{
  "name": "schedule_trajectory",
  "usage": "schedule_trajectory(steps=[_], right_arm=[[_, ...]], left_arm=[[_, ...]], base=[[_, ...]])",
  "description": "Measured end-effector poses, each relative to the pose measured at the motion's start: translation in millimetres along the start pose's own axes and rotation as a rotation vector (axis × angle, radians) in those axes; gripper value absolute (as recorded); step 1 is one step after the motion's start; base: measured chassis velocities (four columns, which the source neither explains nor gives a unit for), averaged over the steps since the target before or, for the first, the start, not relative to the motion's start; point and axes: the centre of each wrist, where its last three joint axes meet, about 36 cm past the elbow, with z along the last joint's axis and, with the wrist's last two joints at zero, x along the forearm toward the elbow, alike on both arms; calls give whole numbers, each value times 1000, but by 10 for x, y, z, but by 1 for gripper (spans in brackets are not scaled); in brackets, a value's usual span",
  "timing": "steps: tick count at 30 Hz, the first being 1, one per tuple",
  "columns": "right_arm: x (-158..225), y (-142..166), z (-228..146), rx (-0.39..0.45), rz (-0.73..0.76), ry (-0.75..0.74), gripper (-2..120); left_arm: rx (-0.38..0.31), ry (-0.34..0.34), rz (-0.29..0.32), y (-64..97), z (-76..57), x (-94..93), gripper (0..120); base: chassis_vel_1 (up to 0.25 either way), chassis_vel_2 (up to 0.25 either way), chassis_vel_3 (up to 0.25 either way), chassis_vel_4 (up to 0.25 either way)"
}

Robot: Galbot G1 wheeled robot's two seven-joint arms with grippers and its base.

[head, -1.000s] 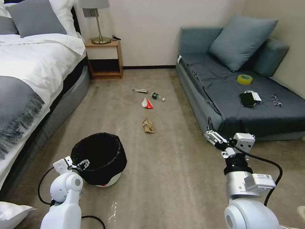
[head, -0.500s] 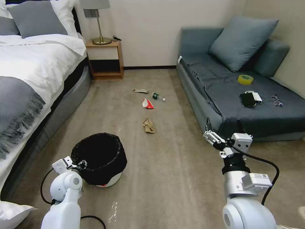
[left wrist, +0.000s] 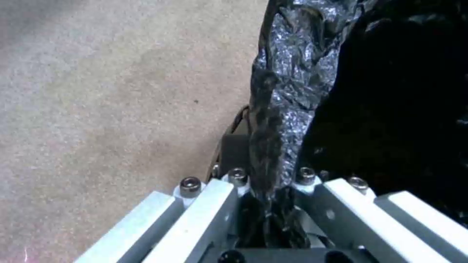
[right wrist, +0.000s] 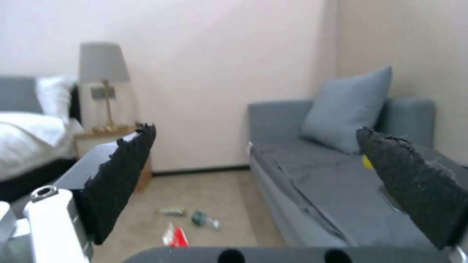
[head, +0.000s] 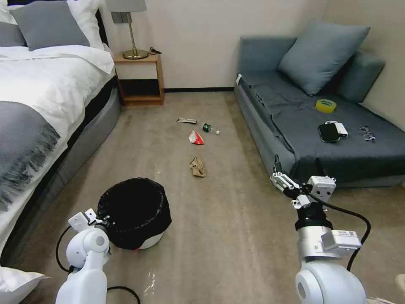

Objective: Pick up the trash bin, then pick up the garbage on the floor and place it into the trash bin.

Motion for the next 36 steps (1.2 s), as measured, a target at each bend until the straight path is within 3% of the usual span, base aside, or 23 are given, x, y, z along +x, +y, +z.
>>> schedule_trajectory(steps=[3,6,7,12,17,22,36], right_arm=[[-12,-34,24,-27,-14,-43,100],[-39,-109,11,-45,-21,-75,100],[-39,-109,11,-45,-21,-75,100],[-74,-157,-1,-66,-17,-109,100],[-83,-157,24,-71,-23,-115,100],[-91,-146,57,-81,-43,-111,100],[-57,-144,108,-84,-80,-118,100]], left_arm=[[-2,-25,7,-25,-18,105,2],[-30,-113,22,-55,-73,386,2],[-30,-113,22,-55,-73,386,2],[-119,-247,17,-12,-91,836,1],[-192,-318,-21,81,-79,1049,1],[-216,-343,-30,122,-77,1136,1],[-208,-356,-26,116,-46,1069,1]], base=[[0,0,0,0],[0,0,0,0],[0,0,0,0],[0,0,0,0],[0,0,0,0],[0,0,0,0],[-9,5,8,-9]])
